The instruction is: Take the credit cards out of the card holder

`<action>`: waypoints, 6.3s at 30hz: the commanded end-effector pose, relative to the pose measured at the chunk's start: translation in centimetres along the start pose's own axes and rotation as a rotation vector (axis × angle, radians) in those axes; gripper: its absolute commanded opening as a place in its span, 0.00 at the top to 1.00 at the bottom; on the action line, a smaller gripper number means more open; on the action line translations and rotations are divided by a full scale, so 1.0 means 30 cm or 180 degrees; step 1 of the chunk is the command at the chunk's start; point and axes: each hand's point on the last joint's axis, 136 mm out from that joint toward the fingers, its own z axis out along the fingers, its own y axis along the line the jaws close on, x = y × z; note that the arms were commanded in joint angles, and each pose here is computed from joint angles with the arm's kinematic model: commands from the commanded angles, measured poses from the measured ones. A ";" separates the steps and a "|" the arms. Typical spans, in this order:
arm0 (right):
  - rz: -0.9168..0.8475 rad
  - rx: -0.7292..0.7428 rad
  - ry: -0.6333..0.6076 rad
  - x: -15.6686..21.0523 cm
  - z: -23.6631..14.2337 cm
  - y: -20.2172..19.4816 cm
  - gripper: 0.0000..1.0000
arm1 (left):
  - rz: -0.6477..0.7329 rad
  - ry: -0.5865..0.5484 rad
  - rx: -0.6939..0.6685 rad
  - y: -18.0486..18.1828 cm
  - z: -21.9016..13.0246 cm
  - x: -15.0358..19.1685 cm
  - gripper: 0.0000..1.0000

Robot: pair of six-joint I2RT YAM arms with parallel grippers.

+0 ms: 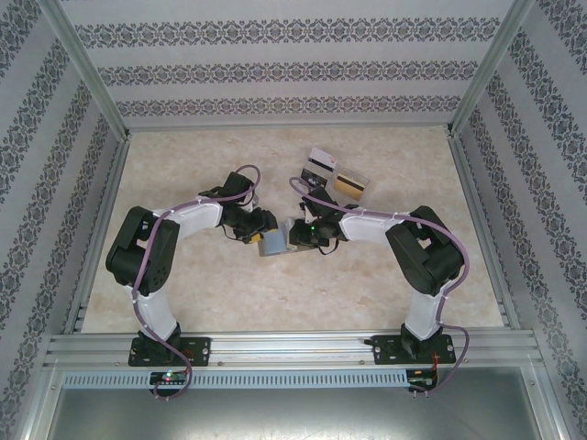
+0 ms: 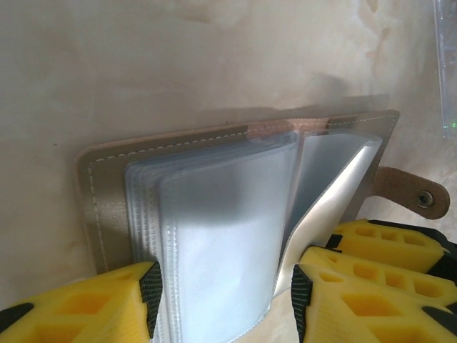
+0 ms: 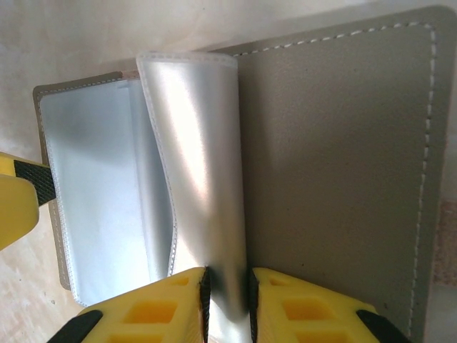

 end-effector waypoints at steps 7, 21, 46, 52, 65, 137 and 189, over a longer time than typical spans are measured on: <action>0.0043 0.0177 0.0073 0.019 0.025 -0.040 0.76 | 0.0027 0.0108 -0.0018 0.018 0.018 0.013 0.48; 0.0052 0.0170 0.0077 0.020 0.027 -0.041 0.76 | 0.0264 0.0066 0.0316 -0.075 -0.034 0.009 0.65; 0.0145 -0.0191 -0.0401 -0.065 -0.139 0.010 0.72 | 0.0521 0.0248 0.1066 -0.292 -0.012 0.035 0.60; 0.0208 -0.0001 -0.0666 -0.084 -0.201 -0.045 0.70 | 0.0492 0.0207 0.1060 -0.295 -0.002 0.018 0.53; -0.0167 0.0133 -0.0696 -0.097 -0.216 0.012 0.72 | 0.0123 -0.0224 0.0519 -0.158 0.005 -0.035 0.53; 0.0341 0.0062 -0.0251 -0.072 -0.095 -0.062 0.81 | 0.0120 -0.0063 -0.0020 -0.056 0.069 -0.021 0.77; 0.0367 -0.0333 0.0181 -0.035 0.019 -0.010 0.89 | -0.0009 0.0144 0.0698 -0.067 0.099 0.014 0.83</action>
